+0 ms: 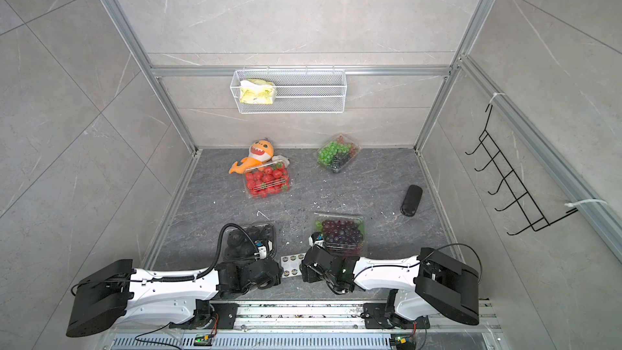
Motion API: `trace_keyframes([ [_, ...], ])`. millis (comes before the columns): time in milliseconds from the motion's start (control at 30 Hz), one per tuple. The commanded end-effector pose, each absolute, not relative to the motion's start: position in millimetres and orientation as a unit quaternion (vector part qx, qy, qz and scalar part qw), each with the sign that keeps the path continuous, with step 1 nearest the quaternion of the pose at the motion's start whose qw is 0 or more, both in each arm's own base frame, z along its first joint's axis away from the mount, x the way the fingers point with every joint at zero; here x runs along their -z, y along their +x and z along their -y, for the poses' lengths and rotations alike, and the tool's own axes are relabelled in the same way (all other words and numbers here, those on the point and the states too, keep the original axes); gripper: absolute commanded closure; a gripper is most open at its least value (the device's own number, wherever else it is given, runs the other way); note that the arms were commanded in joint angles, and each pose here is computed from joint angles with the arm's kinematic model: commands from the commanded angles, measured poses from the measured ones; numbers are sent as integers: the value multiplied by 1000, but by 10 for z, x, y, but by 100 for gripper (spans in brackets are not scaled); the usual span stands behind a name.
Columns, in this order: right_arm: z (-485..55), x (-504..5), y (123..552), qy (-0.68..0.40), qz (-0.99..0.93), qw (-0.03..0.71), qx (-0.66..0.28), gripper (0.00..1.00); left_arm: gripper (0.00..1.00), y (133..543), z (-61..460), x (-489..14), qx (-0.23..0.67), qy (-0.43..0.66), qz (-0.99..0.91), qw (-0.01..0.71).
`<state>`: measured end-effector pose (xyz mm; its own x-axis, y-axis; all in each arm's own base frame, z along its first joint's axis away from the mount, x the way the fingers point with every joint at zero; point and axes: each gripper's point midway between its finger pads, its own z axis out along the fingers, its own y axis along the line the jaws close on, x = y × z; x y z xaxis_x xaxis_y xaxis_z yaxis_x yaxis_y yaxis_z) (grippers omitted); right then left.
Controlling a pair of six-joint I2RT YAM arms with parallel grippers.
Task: Label fruit boxes
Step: Pick up the label sticker from the center of the board.
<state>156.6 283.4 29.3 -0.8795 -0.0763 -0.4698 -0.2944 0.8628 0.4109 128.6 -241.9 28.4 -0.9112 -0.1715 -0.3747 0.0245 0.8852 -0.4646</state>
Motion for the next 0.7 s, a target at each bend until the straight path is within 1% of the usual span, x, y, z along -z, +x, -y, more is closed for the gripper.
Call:
trace_keyframes([
  [0, -2828, -188, 1526, -97, -940, 206, -254, 33, 80, 1320, 2557, -310, 260, -29, -944, 200],
  [33, -2839, -185, 1521, -97, -939, 204, -258, 33, 80, 1333, 2559, -301, 258, -29, -945, 200],
  [100, -2862, -180, 1517, -96, -938, 200, -265, 34, 86, 1356, 2573, -270, 253, -28, -947, 196],
  [233, -2873, -180, 1499, -91, -938, 193, -275, 35, 89, 1324, 2566, -176, 239, -32, -954, 177],
  [333, -2859, -177, 1490, -85, -937, 193, -278, 35, 88, 1299, 2492, -120, 220, -37, -960, 170],
  [433, -2823, -147, 1495, -83, -940, 193, -268, 35, 88, 1307, 2435, -184, 197, -25, -964, 176],
  [533, -2805, -126, 1495, -82, -942, 192, -262, 35, 86, 1299, 2358, -264, 168, -15, -968, 186],
  [600, -2800, -124, 1499, -80, -942, 193, -262, 35, 81, 1287, 2292, -270, 148, -12, -971, 188],
  [667, -2795, -119, 1498, -80, -942, 193, -262, 35, 81, 1259, 2255, -251, 133, -6, -973, 188],
])
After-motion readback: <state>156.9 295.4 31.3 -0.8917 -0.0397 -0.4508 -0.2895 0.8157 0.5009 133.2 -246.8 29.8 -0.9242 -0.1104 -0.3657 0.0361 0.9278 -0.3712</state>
